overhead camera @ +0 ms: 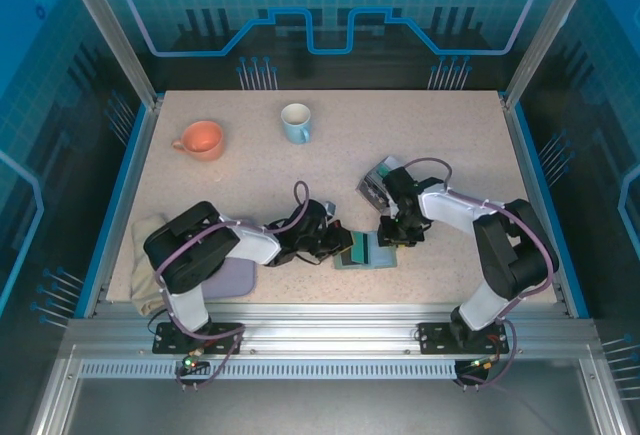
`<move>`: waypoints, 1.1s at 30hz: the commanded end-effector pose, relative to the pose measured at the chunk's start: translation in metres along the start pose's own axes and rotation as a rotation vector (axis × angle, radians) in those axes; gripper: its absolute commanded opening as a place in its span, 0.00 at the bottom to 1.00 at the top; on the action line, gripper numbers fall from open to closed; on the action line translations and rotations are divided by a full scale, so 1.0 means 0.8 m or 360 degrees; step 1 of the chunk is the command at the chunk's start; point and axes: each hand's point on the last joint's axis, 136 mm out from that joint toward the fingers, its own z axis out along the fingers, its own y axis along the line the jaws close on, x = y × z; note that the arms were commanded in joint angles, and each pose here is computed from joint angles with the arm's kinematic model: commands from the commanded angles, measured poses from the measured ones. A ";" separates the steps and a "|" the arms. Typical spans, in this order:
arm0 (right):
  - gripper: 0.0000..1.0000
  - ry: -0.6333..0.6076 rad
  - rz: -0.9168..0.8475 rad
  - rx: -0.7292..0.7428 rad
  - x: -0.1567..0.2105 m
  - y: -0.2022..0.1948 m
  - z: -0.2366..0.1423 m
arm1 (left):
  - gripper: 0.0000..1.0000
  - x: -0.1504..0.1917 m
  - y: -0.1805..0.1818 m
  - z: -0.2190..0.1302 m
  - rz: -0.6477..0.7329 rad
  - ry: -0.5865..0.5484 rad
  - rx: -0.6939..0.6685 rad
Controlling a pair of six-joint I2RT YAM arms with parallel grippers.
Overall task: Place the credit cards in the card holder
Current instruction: Insert the credit card into the card slot.
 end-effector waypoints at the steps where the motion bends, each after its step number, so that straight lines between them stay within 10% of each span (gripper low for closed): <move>1: 0.35 0.0122 0.0070 -0.0073 0.022 0.002 0.024 | 0.00 0.004 0.012 0.008 -0.0019 -0.0022 -0.0010; 33: 0.32 0.0143 0.0291 -0.0414 0.027 0.022 0.022 | 0.08 0.023 -0.011 0.048 -0.0022 -0.0012 -0.0056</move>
